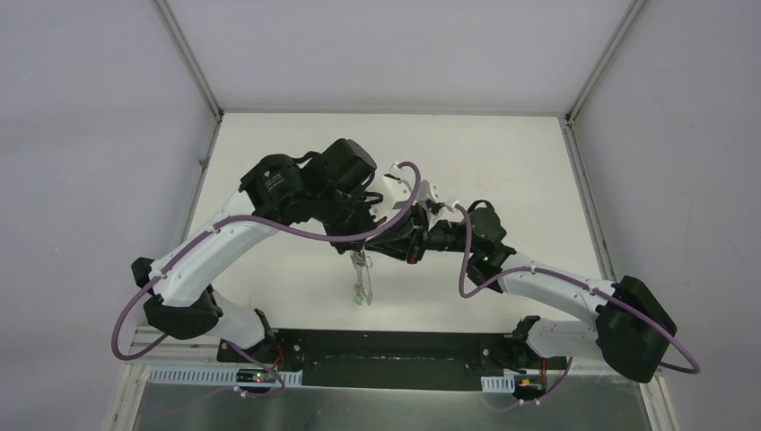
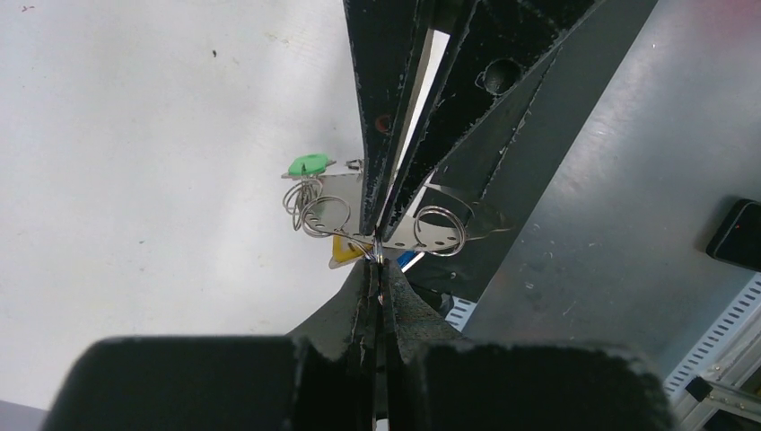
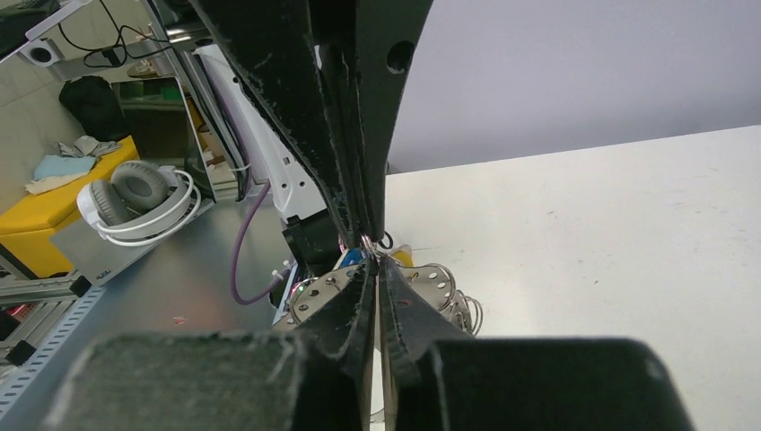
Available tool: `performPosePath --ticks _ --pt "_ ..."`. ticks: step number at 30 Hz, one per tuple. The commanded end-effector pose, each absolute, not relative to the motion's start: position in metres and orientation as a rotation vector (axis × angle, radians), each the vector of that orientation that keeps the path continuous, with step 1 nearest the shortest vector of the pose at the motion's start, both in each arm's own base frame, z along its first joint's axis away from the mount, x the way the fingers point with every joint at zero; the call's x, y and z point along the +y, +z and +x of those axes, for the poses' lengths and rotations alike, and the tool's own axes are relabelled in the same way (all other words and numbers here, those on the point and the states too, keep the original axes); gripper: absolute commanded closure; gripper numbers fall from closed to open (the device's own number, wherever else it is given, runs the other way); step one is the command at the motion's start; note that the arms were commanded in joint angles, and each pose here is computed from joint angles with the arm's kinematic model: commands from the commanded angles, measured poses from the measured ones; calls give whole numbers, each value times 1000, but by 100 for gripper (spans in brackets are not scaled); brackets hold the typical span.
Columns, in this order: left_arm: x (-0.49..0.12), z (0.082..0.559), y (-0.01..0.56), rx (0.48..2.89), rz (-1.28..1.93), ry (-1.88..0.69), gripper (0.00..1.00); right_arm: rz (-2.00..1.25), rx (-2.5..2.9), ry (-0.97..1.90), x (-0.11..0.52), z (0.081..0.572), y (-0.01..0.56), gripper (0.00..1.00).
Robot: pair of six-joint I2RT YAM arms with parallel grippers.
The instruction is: Put the keys on the keyring
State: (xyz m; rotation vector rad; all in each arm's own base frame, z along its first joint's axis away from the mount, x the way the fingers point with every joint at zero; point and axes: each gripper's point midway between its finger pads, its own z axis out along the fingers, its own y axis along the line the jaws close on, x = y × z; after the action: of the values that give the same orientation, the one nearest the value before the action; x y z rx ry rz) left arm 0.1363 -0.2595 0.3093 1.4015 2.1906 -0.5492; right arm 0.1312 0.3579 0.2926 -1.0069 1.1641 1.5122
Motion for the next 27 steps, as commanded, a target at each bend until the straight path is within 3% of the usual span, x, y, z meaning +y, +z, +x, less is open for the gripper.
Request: performPosePath --ticks 1,4,13,18,21,27 --pt "-268 133 324 2089 1400 -614 100 -1005 1005 1515 355 124 333 91" --pt "-267 133 323 2088 1401 -613 100 -1017 1003 1521 354 121 333 77" --pt "-268 131 322 2080 1407 -630 100 -1052 997 1537 354 115 332 74" --pt "-269 130 324 2065 1406 -645 100 -1070 1013 1544 356 115 328 81" --pt "-270 128 327 2040 1411 -663 100 -1079 1015 1548 356 113 325 100" --pt "-267 127 330 1995 1404 -670 100 -1087 1007 1544 355 112 325 100"
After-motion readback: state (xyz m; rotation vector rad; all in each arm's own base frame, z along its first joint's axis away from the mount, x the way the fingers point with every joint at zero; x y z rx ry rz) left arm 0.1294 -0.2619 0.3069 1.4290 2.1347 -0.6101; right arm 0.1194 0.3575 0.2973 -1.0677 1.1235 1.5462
